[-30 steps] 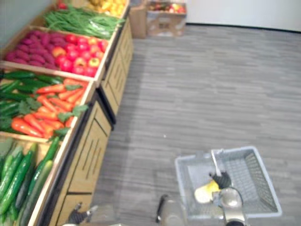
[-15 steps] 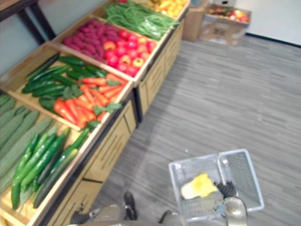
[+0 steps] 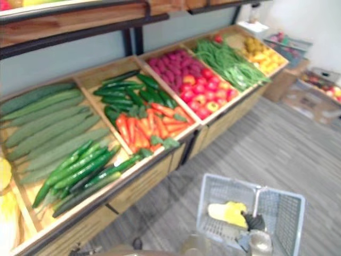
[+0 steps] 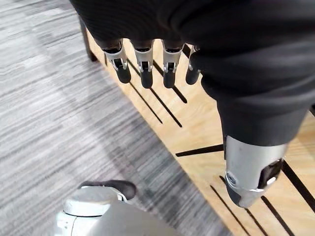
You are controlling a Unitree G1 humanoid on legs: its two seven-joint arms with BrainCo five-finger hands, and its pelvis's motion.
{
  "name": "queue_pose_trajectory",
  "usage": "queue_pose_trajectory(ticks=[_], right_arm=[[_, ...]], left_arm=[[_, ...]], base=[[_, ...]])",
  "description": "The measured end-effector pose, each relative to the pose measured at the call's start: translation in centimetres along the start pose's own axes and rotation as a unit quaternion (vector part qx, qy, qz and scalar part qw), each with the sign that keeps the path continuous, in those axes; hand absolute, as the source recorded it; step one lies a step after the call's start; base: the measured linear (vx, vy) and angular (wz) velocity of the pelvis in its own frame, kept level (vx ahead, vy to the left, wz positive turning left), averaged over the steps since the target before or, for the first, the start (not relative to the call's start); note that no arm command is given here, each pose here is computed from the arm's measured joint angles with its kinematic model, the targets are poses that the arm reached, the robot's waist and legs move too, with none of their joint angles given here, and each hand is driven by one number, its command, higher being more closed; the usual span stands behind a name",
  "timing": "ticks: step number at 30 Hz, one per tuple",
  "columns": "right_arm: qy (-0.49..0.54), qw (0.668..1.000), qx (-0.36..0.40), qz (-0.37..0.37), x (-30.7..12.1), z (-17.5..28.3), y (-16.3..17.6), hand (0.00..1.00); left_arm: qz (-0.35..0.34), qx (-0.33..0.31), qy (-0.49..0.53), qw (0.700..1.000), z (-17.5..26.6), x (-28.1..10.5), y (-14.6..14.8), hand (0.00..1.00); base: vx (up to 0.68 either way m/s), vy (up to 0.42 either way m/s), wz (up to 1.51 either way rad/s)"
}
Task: Pick vegetable in the basket
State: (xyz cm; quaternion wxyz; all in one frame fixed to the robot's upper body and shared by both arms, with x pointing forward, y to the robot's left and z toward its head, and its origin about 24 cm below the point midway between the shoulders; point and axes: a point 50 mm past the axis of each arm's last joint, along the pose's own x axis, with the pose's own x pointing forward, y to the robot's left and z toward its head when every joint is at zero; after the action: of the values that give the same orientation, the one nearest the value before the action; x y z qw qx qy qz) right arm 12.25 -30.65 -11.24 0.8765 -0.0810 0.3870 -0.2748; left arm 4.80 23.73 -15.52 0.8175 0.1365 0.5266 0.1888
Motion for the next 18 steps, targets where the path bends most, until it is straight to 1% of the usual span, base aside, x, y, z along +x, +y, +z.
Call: queue_pose_trajectory(ticks=[3,5,6,8,11,12,15,18], right_arm=[[0.017,0.999,0.039,-0.017,-0.2,-0.8,-0.5,1.00],[0.034,0.998,0.051,-0.022,-0.4,-1.5,-0.5,1.00],[0.048,0.997,0.052,-0.023,-0.6,-2.2,-0.5,1.00],[0.057,0.996,0.055,-0.050,-0.2,-2.2,-2.2,1.00],[0.051,0.996,0.058,-0.055,0.3,-1.3,-2.4,1.00],[0.056,0.995,0.056,-0.058,0.2,-1.6,-2.7,1.00],[0.069,0.992,0.066,-0.076,0.0,-2.2,-3.6,1.00],[0.079,0.991,0.066,-0.082,-0.2,-2.7,-4.0,1.00]], left_arm=[[0.008,-0.006,-0.010,1.000,0.9,0.3,0.1,0.00],[0.015,-0.007,-0.007,1.000,0.7,0.3,0.4,0.00],[0.027,-0.009,-0.002,1.000,0.4,0.4,1.3,0.00],[-0.001,-0.043,0.024,0.999,0.0,-0.1,-1.4,0.00],[0.001,-0.059,0.039,0.998,-0.8,-0.4,-1.5,0.00],[0.004,-0.076,0.041,0.996,-0.7,-0.3,-1.5,0.00],[-0.001,-0.084,0.047,0.995,-0.9,-0.5,-2.0,0.00],[0.003,-0.100,0.054,0.994,-1.1,-0.5,-1.8,0.00]], base=[[0.15,-0.464,0.84],[0.13,-0.707,0.96],[0.14,-0.782,0.96],[0.20,-0.655,0.60],[0.19,-0.506,0.43],[0.21,-0.512,0.75],[0.14,-0.340,0.67],[0.06,-0.067,0.41]])
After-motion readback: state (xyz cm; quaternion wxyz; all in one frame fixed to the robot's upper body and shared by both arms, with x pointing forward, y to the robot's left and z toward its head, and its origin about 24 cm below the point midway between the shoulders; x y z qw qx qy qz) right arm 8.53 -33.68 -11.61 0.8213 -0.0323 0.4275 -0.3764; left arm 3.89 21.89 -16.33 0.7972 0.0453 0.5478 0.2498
